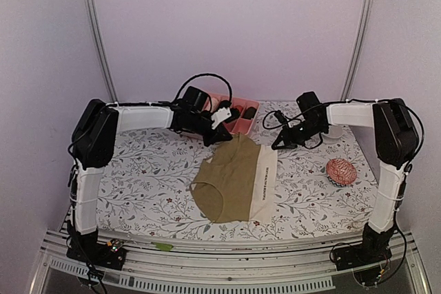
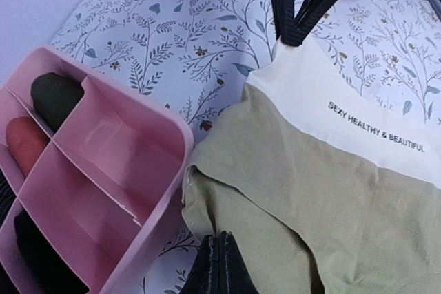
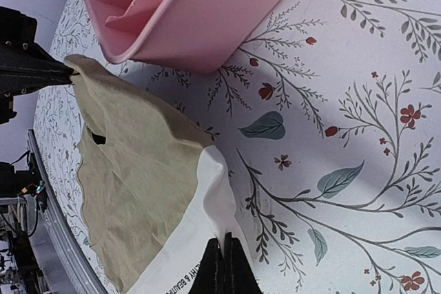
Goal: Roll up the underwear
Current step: Pick up the underwear from the center of the board, then fold the underwear at the center of the board.
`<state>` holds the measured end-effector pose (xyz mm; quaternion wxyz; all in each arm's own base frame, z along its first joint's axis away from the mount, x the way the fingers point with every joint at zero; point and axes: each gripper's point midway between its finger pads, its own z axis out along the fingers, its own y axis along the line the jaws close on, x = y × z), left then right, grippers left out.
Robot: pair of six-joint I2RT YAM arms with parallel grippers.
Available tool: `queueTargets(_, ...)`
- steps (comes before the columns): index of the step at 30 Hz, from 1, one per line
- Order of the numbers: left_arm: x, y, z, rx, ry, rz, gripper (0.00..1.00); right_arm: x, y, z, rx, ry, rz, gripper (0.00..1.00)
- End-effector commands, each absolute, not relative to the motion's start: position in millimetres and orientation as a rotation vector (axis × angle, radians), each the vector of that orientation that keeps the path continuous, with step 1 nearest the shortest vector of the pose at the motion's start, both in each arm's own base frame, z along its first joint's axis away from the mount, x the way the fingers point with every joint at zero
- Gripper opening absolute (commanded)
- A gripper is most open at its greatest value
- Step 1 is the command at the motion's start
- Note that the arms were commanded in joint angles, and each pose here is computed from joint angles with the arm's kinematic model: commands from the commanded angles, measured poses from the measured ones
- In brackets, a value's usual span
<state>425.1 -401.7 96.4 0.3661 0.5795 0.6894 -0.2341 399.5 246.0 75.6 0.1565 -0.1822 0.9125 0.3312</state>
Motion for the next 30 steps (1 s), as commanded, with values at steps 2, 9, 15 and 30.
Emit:
queueTargets(2,413.2,-395.6,103.0,1.515,1.725,-0.645,0.00,395.9,251.5,88.8,-0.547,2.593,0.982,0.00)
queueTargets(9,388.9,-381.9,91.9,1.566,1.721,-0.661,0.00,376.5,264.9,101.1,-0.608,2.574,1.029,0.00)
queueTargets(15,362.1,-369.6,94.0,1.591,1.708,-0.698,0.00,334.5,279.8,93.2,-0.670,2.611,1.069,0.00)
queueTargets(30,261.5,-338.0,78.2,1.727,1.720,-0.864,0.00,238.2,281.5,74.3,-0.721,2.714,1.158,0.00)
